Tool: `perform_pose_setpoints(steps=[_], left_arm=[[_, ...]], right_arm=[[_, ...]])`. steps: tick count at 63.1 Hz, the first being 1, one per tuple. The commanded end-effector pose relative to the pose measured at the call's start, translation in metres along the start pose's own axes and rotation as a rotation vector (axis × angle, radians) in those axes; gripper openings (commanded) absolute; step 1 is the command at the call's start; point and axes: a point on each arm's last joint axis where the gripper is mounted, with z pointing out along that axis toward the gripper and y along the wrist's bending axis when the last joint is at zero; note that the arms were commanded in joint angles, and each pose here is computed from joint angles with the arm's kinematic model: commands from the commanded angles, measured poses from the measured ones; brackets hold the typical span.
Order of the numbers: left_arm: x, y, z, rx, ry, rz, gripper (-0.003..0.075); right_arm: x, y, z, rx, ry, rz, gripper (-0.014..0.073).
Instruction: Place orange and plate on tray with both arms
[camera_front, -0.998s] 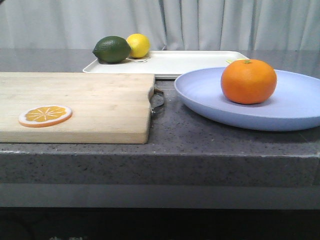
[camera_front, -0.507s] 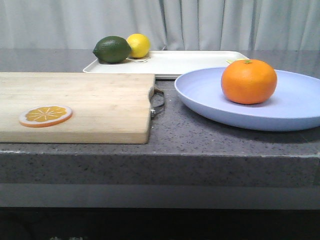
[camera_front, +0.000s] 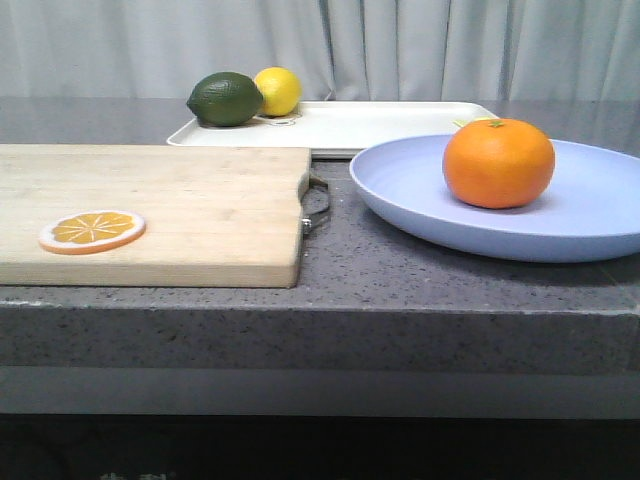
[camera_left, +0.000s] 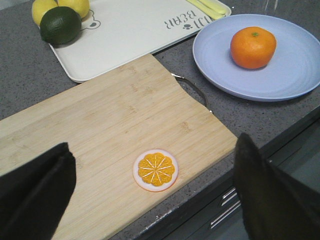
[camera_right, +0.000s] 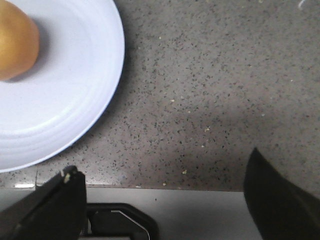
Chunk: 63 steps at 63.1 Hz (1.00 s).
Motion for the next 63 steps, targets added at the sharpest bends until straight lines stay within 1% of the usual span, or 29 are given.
perform_pose_setpoints(steps=[1, 8, 13, 15, 20, 21, 23, 29, 43, 48, 63], left_arm=[[-0.011, 0.001, -0.006, -0.011, -0.085, -0.003, 0.0619], [-0.011, 0.002, -0.006, -0.021, -0.085, 0.006, 0.0619], [-0.011, 0.003, -0.006, -0.028, -0.085, 0.014, 0.0619], [-0.011, 0.003, -0.006, -0.028, -0.085, 0.014, 0.0619], [-0.011, 0.003, -0.006, -0.029, -0.085, 0.015, 0.0619], [-0.011, 0.003, -0.006, -0.029, -0.085, 0.015, 0.0619], [-0.011, 0.003, -0.006, -0.029, -0.085, 0.015, 0.0619], [-0.011, 0.003, -0.006, -0.029, -0.085, 0.015, 0.0619], [-0.012, 0.003, -0.006, -0.029, -0.089, 0.015, 0.0619], [-0.012, 0.003, -0.006, -0.029, -0.089, 0.015, 0.0619], [-0.012, 0.003, -0.006, -0.029, -0.091, 0.015, 0.0619]], right_arm=[[-0.025, 0.0, 0.006, 0.002, 0.014, -0.029, 0.0643], [-0.04, -0.01, 0.024, 0.027, 0.08, 0.009, 0.0643], [-0.044, -0.021, 0.039, 0.008, 0.118, 0.066, 0.0643], [-0.045, -0.023, 0.043, -0.019, 0.128, 0.091, 0.0643], [-0.049, -0.028, 0.056, -0.126, 0.133, 0.155, 0.0643], [-0.05, -0.026, 0.057, -0.163, 0.125, 0.173, 0.0643], [-0.051, -0.027, 0.061, -0.202, 0.12, 0.195, 0.0643], [-0.051, -0.023, 0.072, -0.292, 0.108, 0.248, 0.0643], [-0.036, -0.02, 0.099, -0.34, 0.108, 0.378, 0.0643], [-0.031, -0.017, 0.106, -0.376, 0.119, 0.427, 0.0643], [-0.03, -0.015, 0.113, -0.408, 0.13, 0.474, 0.0643]])
